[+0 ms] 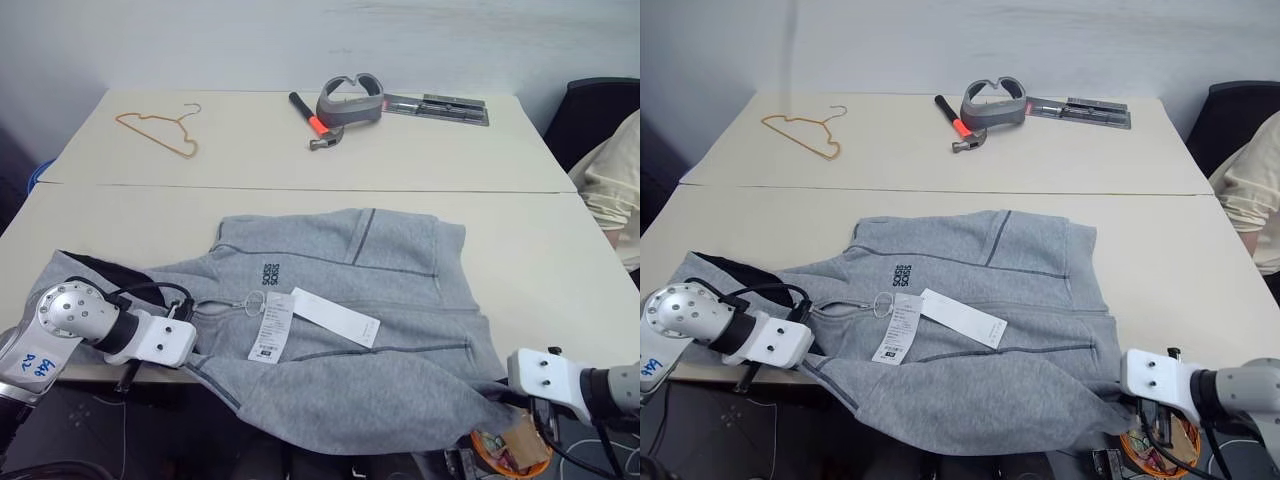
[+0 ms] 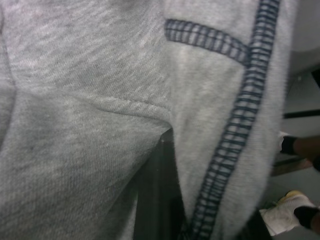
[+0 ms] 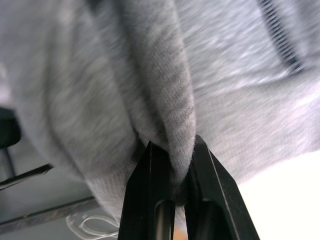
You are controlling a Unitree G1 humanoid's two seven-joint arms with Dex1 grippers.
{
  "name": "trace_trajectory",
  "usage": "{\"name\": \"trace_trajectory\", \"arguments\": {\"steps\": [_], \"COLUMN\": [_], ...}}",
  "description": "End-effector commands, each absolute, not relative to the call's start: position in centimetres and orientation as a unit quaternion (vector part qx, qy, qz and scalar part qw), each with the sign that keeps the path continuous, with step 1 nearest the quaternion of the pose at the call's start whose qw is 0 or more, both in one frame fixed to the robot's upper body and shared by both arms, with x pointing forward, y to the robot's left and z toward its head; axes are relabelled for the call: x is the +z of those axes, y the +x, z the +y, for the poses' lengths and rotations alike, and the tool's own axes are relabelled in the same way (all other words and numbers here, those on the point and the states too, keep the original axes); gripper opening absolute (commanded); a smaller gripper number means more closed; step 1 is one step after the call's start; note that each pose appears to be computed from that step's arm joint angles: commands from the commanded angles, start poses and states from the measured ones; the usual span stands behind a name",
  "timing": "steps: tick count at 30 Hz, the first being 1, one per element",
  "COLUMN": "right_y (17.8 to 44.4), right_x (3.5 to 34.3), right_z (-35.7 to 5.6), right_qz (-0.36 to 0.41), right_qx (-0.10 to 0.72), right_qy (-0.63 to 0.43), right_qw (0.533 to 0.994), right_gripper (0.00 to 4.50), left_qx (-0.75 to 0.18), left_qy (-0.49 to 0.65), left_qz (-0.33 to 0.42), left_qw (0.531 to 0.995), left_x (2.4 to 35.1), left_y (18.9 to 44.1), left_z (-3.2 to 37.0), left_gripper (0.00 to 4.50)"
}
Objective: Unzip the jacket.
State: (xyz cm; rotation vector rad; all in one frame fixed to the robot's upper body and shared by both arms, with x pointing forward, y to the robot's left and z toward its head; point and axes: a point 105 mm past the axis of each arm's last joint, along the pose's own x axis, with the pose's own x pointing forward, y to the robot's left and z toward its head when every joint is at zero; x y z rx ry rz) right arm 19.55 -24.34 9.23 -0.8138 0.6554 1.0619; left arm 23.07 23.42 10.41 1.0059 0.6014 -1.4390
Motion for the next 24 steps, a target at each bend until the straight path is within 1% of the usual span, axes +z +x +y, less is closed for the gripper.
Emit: {"name": "trace_trajectory", "arguments": {"steps": [1, 5, 9, 10, 11, 12, 14, 16, 18, 21, 24], "right_y": [20.8, 20.5, 20.7, 20.9, 21.2, 21.6, 22.1, 23.1, 24.0, 25.5, 26.4], "right_x": [11.5, 12.2, 13.7, 14.4, 15.1, 15.8, 17.0, 18.4, 19.2, 18.9, 17.7], "right_z": [-23.9, -23.6, -23.1, -22.8, -22.5, -22.0, -21.1, -19.2, -17.2, -13.6, -10.9], "right_qz": [0.265, 0.269, 0.258, 0.248, 0.237, 0.221, 0.193, 0.137, 0.091, 0.035, 0.02], "right_qx": [0.473, 0.49, 0.5, 0.501, 0.501, 0.501, 0.501, 0.5, 0.496, 0.486, 0.482], "right_qy": [-0.378, -0.367, -0.363, -0.361, -0.358, -0.357, -0.352, -0.346, -0.334, -0.313, -0.303], "right_qw": [0.751, 0.744, 0.743, 0.746, 0.751, 0.757, 0.767, 0.782, 0.796, 0.815, 0.822], "right_gripper": [0.0, 1.27, 2.71, 3.06, 3.41, 3.87, 4.44, 4.48, 4.48, 4.48, 4.48], "left_qx": [-0.633, -0.628, -0.62, -0.618, -0.616, -0.615, -0.617, -0.622, -0.622, -0.626, -0.64], "left_qy": [0.399, 0.38, 0.349, 0.33, 0.306, 0.272, 0.217, 0.181, 0.169, 0.191, 0.22], "left_qz": [0.264, 0.27, 0.285, 0.286, 0.283, 0.274, 0.257, 0.24, 0.227, 0.222, 0.219], "left_qw": [0.609, 0.622, 0.642, 0.654, 0.668, 0.688, 0.712, 0.723, 0.73, 0.723, 0.703], "left_x": [9.8, 9.9, 10.4, 10.9, 11.6, 12.7, 14.5, 16.4, 17.7, 18.2, 17.7], "left_y": [22.0, 21.3, 20.5, 20.4, 20.3, 20.4, 20.6, 21.1, 21.8, 23.3, 24.7], "left_z": [22.8, 23.0, 23.9, 24.1, 24.1, 24.0, 23.6, 23.5, 23.2, 22.5, 21.2], "left_gripper": [1.74, 2.98, 4.29, 4.5, 4.5, 4.5, 4.5, 4.5, 4.5, 4.5, 4.5]}}
